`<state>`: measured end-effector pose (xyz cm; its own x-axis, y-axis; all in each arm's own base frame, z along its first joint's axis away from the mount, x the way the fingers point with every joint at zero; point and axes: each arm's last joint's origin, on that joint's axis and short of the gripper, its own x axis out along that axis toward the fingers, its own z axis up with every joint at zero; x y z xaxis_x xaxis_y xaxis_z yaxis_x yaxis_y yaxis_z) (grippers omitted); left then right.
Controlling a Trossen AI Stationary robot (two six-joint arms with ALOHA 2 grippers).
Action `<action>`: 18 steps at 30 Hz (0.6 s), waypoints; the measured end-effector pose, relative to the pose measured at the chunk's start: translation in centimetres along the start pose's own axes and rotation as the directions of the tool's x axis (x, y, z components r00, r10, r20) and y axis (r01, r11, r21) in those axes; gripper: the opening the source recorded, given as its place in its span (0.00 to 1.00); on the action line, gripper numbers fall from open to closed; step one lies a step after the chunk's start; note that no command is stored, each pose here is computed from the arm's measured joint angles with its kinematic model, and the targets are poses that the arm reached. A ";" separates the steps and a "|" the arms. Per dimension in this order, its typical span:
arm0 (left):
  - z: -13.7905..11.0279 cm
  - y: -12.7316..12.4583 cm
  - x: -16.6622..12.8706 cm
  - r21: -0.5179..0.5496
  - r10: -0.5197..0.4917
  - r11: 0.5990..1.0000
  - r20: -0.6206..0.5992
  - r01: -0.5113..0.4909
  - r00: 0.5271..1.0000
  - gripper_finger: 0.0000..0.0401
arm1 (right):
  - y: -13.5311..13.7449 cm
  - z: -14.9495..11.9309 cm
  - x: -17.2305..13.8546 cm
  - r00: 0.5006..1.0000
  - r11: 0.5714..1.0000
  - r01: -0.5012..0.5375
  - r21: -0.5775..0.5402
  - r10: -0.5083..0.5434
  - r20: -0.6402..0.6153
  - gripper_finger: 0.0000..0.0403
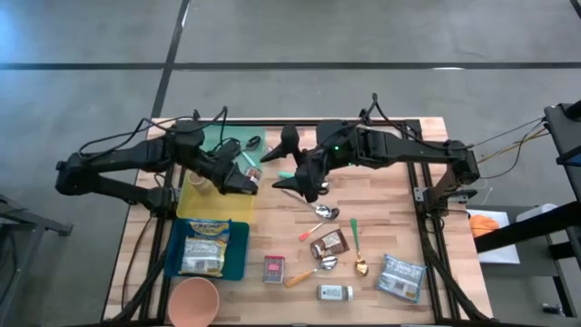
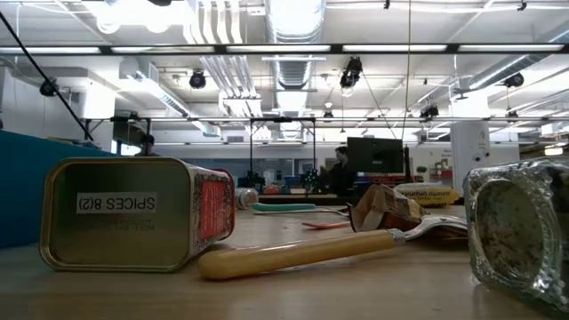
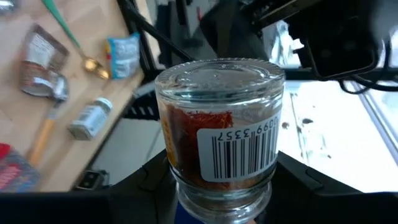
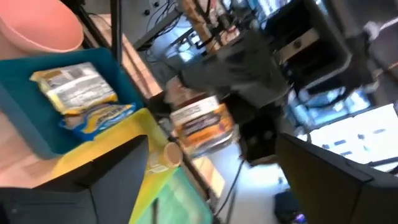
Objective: Pick & Place Food Item
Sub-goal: Put the right brown seasoning bottle into the yellow bin
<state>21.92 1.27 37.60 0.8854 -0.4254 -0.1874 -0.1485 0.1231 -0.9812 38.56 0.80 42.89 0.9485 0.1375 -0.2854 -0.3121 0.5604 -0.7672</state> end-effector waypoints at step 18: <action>0.3 -0.2 1.1 0.002 -0.059 0.998 -0.120 0.060 0.991 0.45 | 2.0 0.1 3.2 0.992 0.969 0.036 -0.245 -0.065 -0.110 0.91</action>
<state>23.04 1.12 37.60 0.8335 -0.5362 -0.1333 -0.0948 0.0990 -0.9906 40.97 2.42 40.51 0.9549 0.0100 -0.2969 -0.2817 0.3474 -0.8944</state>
